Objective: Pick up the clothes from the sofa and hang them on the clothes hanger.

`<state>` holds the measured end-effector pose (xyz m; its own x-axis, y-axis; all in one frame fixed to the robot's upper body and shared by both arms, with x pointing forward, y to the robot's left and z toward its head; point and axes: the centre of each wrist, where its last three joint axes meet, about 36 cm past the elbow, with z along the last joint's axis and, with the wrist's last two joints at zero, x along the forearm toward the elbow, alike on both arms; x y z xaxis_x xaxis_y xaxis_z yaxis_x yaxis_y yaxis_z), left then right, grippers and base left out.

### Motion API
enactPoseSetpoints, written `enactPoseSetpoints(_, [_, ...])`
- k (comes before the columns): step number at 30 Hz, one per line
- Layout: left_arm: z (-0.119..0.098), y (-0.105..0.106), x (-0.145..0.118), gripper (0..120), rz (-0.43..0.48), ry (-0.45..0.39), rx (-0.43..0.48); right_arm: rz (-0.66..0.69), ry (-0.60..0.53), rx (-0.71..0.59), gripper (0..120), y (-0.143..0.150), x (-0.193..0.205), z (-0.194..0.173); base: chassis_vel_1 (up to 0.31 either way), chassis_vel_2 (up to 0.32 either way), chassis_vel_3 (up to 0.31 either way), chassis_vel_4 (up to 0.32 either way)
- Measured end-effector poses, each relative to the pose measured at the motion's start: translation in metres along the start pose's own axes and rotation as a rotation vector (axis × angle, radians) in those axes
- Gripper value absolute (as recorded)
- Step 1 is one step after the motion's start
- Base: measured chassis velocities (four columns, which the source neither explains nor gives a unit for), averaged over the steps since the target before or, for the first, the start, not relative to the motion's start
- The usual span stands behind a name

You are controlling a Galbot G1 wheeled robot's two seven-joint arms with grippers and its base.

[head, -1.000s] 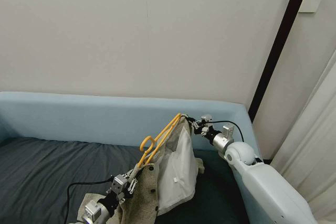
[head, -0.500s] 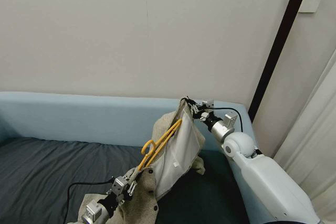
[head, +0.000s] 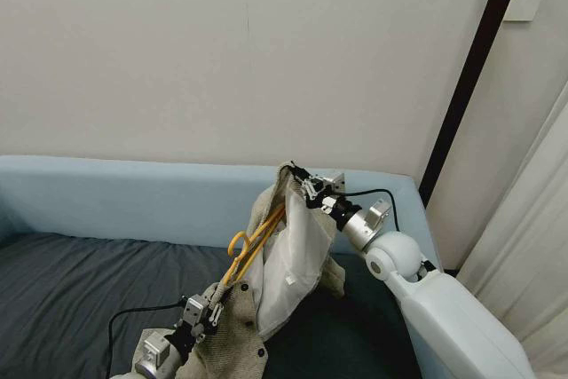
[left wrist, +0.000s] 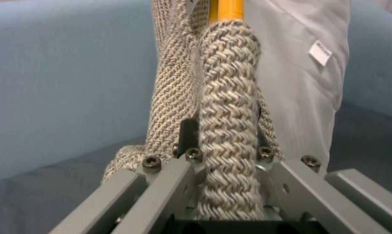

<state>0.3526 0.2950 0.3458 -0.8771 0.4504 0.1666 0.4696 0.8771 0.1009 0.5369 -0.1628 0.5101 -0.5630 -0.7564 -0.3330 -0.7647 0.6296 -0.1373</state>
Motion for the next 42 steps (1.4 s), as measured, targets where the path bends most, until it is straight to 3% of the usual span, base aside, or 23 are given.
enactPoseSetpoints(8, [0.001,0.002,-0.008,3,0.088,0.003,0.038,-0.178,-0.072,0.007,0,0.040,0.004,0.021,0.000,0.000,0.000,0.000])
enactPoseSetpoints(16, [-0.018,0.011,-0.015,3,0.111,-0.087,0.097,-0.259,0.022,0.079,0,0.061,0.038,0.060,0.000,0.000,0.000,0.000])
enactPoseSetpoints(22, [-0.030,0.030,-0.007,3,0.199,-0.164,0.023,-0.230,0.061,0.109,0,0.053,0.059,0.068,0.000,0.000,0.000,0.000])
enactPoseSetpoints(29, [-0.037,0.055,0.000,3,0.304,-0.186,-0.113,-0.177,0.066,0.118,0,0.039,0.080,0.067,0.000,0.000,0.000,0.000])
enactPoseSetpoints(36, [-0.038,0.073,0.002,3,0.309,-0.183,-0.173,-0.205,0.082,0.119,0,0.031,0.096,0.065,0.000,0.000,0.000,0.000])
enactPoseSetpoints(42, [-0.043,0.098,0.007,3,0.307,-0.181,-0.231,-0.318,0.117,0.114,0,0.021,0.112,0.066,0.000,0.000,0.000,0.000])
